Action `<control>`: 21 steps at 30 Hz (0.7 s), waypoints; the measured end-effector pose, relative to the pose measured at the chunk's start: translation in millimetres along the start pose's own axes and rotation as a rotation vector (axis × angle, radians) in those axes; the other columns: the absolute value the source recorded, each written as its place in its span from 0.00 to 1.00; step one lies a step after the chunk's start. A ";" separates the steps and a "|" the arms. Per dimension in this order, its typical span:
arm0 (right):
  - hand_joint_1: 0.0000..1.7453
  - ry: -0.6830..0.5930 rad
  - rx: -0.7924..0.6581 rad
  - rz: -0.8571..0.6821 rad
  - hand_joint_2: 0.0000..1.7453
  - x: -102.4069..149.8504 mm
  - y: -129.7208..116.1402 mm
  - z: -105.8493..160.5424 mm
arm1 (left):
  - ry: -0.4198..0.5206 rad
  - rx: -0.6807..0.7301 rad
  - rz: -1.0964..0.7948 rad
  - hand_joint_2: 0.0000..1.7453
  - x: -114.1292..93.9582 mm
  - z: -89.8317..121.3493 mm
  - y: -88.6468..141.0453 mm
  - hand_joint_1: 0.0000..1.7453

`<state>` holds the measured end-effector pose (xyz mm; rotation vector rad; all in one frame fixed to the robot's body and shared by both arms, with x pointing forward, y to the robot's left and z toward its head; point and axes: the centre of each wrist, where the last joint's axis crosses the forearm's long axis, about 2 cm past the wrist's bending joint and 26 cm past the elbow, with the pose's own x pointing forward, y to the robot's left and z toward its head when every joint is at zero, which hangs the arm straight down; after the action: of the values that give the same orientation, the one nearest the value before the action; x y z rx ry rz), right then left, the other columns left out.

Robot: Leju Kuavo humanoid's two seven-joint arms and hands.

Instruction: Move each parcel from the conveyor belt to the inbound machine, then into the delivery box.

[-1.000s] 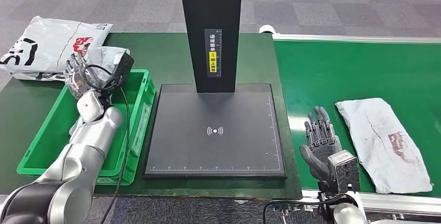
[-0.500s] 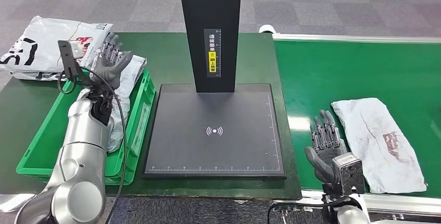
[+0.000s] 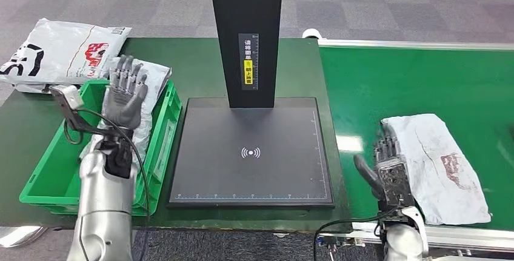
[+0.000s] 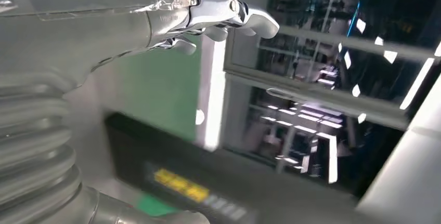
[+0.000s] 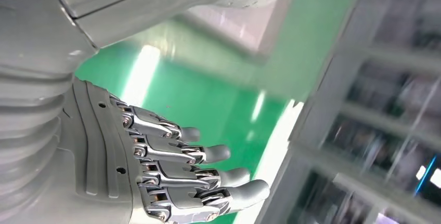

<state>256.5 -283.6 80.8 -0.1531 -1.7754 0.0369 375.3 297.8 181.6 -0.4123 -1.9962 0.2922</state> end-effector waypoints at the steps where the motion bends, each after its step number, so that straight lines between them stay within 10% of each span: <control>1: 0.00 0.006 -0.011 0.017 1.00 -0.9 -3.5 -3.3 | -0.001 -0.014 -0.016 1.00 -1.8 6.4 -7.2 0.00; 7: 0.00 0.104 -0.085 0.193 1.00 -6.4 -24.3 -23.2 | -0.025 -0.107 -0.072 1.00 -8.6 32.9 -35.6 0.00; 21: 0.00 0.561 -0.364 0.818 1.00 2.4 -159.2 -141.0 | 0.014 -0.308 -0.040 1.00 -55.1 107.5 -83.1 0.00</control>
<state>380.4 -449.3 130.1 -1.0419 -1.0514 0.2345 288.1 196.6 121.0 -0.5658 -2.0380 -0.0457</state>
